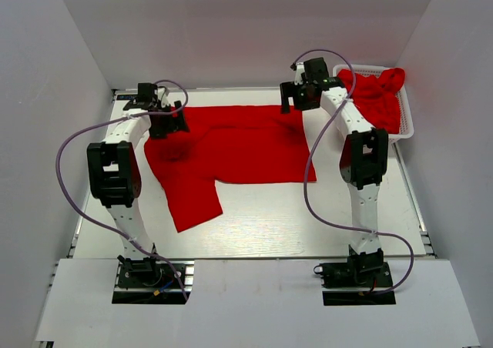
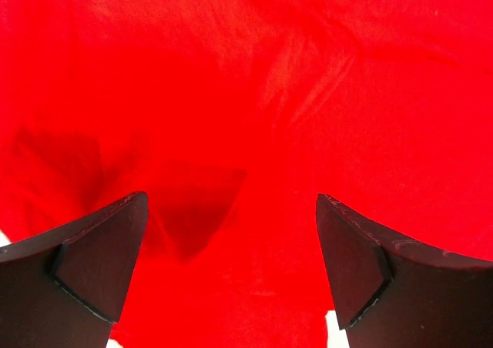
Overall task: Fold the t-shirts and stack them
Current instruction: Fold the flattened tshirt in 1/3 of the way, then grap the side of the flattened tshirt closest away from the robot with both arms
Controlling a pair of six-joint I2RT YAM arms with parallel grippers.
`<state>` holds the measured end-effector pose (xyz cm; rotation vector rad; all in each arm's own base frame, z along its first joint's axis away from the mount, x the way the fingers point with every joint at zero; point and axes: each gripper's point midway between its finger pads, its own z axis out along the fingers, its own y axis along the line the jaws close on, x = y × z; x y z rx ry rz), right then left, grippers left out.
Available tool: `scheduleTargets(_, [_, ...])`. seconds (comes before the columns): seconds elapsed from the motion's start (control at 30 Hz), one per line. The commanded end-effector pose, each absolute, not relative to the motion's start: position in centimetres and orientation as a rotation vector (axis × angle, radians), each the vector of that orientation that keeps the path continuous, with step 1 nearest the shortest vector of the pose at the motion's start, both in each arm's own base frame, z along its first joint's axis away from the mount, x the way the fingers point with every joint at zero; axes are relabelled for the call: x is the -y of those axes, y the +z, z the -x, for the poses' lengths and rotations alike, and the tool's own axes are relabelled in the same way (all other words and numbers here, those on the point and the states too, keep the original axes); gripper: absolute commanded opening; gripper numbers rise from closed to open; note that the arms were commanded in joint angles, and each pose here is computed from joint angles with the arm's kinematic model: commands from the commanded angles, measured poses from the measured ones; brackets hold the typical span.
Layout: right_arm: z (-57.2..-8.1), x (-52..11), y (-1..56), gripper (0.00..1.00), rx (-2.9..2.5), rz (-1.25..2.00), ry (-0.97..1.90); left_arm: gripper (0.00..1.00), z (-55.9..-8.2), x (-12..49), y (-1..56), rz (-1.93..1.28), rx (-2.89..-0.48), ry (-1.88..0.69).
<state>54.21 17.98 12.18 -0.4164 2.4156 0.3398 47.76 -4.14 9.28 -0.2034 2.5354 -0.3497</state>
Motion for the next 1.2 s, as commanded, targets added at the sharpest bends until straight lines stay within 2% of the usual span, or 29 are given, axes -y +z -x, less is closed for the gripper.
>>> scheduleTargets(0.0, [-54.0,-20.7,16.1,0.9,-2.316,0.407,0.519,1.0,-45.5,5.5,10.7,0.167,-2.542,-0.415])
scheduleTargets(0.17, [-52.4,-19.7,15.6,0.9,-2.346,0.309,0.511,1.0,-41.2,6.2,11.1,0.25,-2.563,-0.479])
scheduleTargets(0.23, [-51.6,-18.9,17.5,0.9,-2.288,0.27,0.478,1.0,-38.8,6.8,10.3,0.273,-2.596,-0.501])
scheduleTargets(0.27, [-49.7,-18.3,15.7,0.9,-2.34,0.249,0.474,1.0,-37.9,6.7,11.3,0.301,-2.579,-0.498])
scheduleTargets(0.33, [-49.3,-17.6,17.3,0.9,-2.29,0.201,0.439,1.0,-35.1,7.0,10.2,0.332,-2.633,-0.493])
scheduleTargets(0.6, [-41.2,-14.8,13.3,0.9,-2.43,-0.046,0.409,1.0,-23.4,8.3,8.1,0.505,-2.823,-0.46])
scheduleTargets(0.7, [-39.0,-13.6,14.4,0.9,-2.393,-0.096,0.391,1.0,-19.1,7.9,7.5,0.641,-2.878,-0.383])
scheduleTargets(0.77, [-37.2,-12.6,12.3,0.9,-2.436,-0.121,0.338,1.0,-16.7,6.8,7.1,0.724,-2.92,-0.268])
scheduleTargets(0.93, [-34.8,-11.5,12.5,0.9,-2.403,-0.151,0.321,0.95,-13.6,6.1,5.2,0.836,-2.956,-0.168])
scheduleTargets(1.0, [-34.2,-11.2,12.5,0.9,-2.397,-0.162,0.315,0.91,-13.4,6.1,4.7,0.848,-2.946,-0.173])
scheduleTargets(1.17, [-33.5,-10.6,13.1,0.9,-2.379,-0.173,0.296,0.87,-14.8,6.7,4.7,0.851,-2.891,-0.207])
